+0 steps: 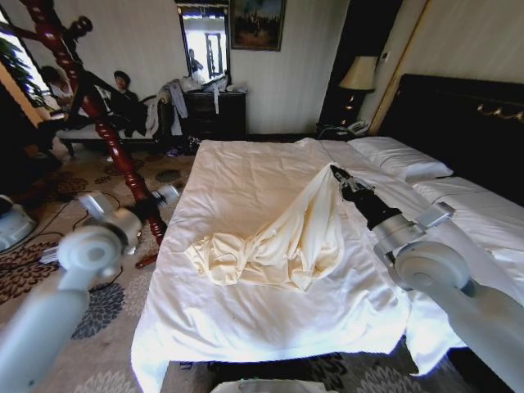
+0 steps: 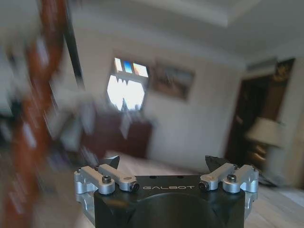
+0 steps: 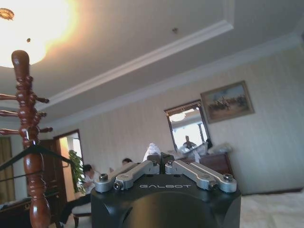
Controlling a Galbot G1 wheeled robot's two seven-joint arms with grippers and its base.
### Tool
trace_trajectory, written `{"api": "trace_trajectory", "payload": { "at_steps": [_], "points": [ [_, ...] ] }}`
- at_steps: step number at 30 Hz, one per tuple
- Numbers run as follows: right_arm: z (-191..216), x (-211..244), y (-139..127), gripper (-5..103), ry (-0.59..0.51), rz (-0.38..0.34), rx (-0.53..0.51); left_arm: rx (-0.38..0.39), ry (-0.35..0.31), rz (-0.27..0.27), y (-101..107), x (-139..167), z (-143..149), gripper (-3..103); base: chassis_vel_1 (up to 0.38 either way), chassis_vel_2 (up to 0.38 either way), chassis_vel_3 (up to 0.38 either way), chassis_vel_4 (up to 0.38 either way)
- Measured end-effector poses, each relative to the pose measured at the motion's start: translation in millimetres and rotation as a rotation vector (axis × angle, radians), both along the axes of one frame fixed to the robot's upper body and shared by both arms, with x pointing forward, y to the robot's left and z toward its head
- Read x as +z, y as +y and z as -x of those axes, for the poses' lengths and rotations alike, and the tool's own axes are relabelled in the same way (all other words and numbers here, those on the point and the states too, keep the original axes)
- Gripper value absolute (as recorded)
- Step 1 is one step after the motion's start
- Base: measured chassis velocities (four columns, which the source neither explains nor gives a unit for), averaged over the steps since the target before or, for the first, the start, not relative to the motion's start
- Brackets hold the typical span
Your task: Pick up the clothes from the bed and hang them on the clothes hanger.
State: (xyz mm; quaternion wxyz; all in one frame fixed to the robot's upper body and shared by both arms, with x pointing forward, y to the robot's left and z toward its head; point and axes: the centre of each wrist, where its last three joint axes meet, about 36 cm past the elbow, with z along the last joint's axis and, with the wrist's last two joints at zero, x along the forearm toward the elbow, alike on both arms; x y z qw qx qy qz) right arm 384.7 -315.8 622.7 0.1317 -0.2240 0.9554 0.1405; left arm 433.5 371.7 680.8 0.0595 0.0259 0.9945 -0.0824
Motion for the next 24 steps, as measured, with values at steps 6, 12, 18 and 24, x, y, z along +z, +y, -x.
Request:
{"api": "trace_trajectory", "payload": {
  "at_steps": [6, 12, 18, 24],
  "points": [
    [-10.2, -6.5, -2.6, 0, -0.049, -0.045, 0.016, 0.159, -0.177, -0.252, 61.5, 56.5, -18.5, 100, 0.0, 0.0, 0.0, 0.0],
    [-17.1, -23.9, -0.5, 0, -0.048, -0.085, 0.02, 0.289, -0.172, -0.267, 125.5, 93.6, -28.5, 100, 0.0, 0.0, 0.0, 0.0],
    [-23.8, -32.8, 2.9, 0, -0.04, -0.074, 0.029, 0.386, -0.086, -0.221, 167.3, 107.3, -41.1, 100, 0.0, 0.0, 0.0, 0.0],
    [-24.8, -36.1, 1.5, 0, -0.035, -0.063, 0.022, 0.329, -0.067, -0.072, 178.6, 112.5, -62.1, 100, 0.0, 0.0, 0.0, 0.0]
  ]
}}
